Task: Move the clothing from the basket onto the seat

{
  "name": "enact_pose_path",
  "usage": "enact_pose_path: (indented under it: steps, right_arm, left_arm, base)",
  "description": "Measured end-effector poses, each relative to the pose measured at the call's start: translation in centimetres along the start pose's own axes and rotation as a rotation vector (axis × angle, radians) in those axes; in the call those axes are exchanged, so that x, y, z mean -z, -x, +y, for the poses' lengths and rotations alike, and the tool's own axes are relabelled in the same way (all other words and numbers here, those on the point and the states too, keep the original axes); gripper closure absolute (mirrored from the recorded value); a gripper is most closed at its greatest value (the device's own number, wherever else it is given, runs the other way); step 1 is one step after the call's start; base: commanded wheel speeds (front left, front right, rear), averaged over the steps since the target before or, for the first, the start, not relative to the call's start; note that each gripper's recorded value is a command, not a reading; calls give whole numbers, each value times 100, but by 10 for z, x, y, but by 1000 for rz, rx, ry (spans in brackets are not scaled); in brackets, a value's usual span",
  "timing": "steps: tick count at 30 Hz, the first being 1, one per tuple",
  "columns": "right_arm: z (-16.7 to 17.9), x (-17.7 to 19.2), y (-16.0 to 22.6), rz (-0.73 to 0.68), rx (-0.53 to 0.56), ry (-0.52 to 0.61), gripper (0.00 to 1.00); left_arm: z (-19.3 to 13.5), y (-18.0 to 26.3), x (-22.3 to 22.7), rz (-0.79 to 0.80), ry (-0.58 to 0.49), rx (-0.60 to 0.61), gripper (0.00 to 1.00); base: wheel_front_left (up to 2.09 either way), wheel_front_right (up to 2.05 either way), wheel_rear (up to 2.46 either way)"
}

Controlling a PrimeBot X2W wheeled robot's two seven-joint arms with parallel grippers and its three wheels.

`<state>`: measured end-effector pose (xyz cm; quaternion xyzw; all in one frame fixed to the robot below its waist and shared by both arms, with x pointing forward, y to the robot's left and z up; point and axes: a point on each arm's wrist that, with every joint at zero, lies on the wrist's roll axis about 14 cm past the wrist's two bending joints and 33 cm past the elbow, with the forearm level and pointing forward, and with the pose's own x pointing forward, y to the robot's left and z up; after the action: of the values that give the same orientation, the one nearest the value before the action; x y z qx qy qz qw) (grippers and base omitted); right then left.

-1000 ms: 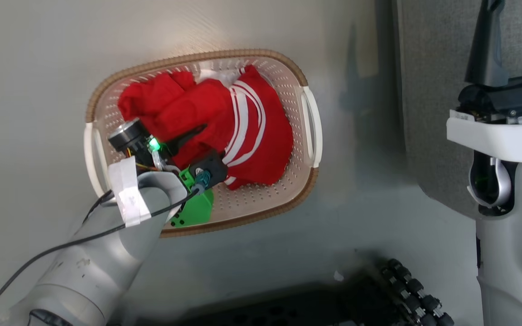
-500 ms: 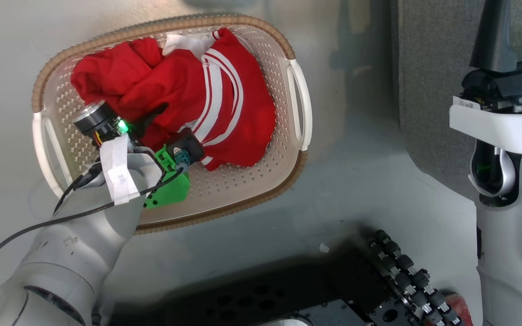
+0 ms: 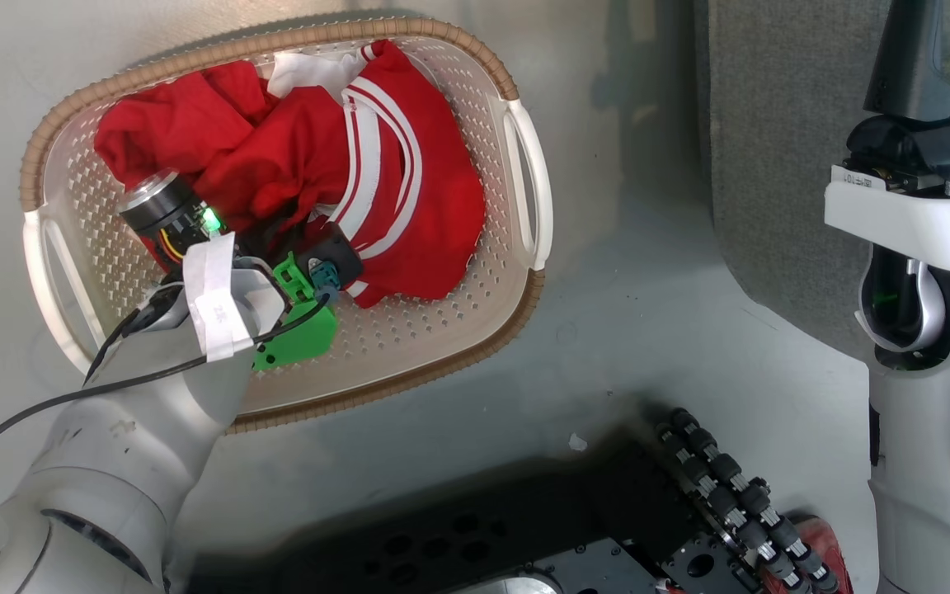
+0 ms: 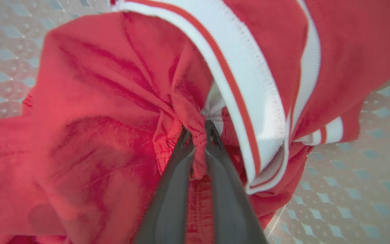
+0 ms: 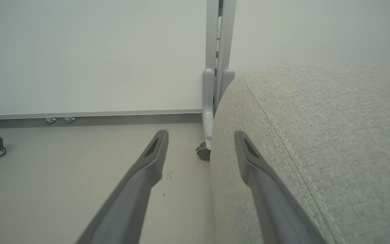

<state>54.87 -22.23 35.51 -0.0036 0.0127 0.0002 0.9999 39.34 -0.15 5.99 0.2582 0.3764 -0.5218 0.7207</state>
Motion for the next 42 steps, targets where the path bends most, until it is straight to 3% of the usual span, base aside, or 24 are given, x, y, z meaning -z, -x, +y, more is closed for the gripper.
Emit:
enact_pose_path:
  steps: [11, 18, 23, 29, 42]
  right_arm:
    - [7, -28, -1, -50, -16, 2, 0]
    - [15, -60, 7, -93, -31, -8, 0]
    - [18, -75, 26, -83, -29, -27, 0]
    - [31, -95, 61, -65, -52, -60, 0]
    - [58, -145, 129, -122, -117, -94, 0]
  left_arm:
    - [9, 20, -35, -72, 40, -55, 100]
    - [11, 51, -88, -215, 106, -108, 100]
    - [10, 86, -122, -330, 208, -158, 100]
    - [18, 146, -150, -448, 343, -298, 100]
    - [19, 274, -211, -732, 363, -539, 100]
  base:
    - [0, 0, 0]
    - [0, 0, 0]
    - [0, 0, 0]
    - [0, 0, 0]
    - [0, 0, 0]
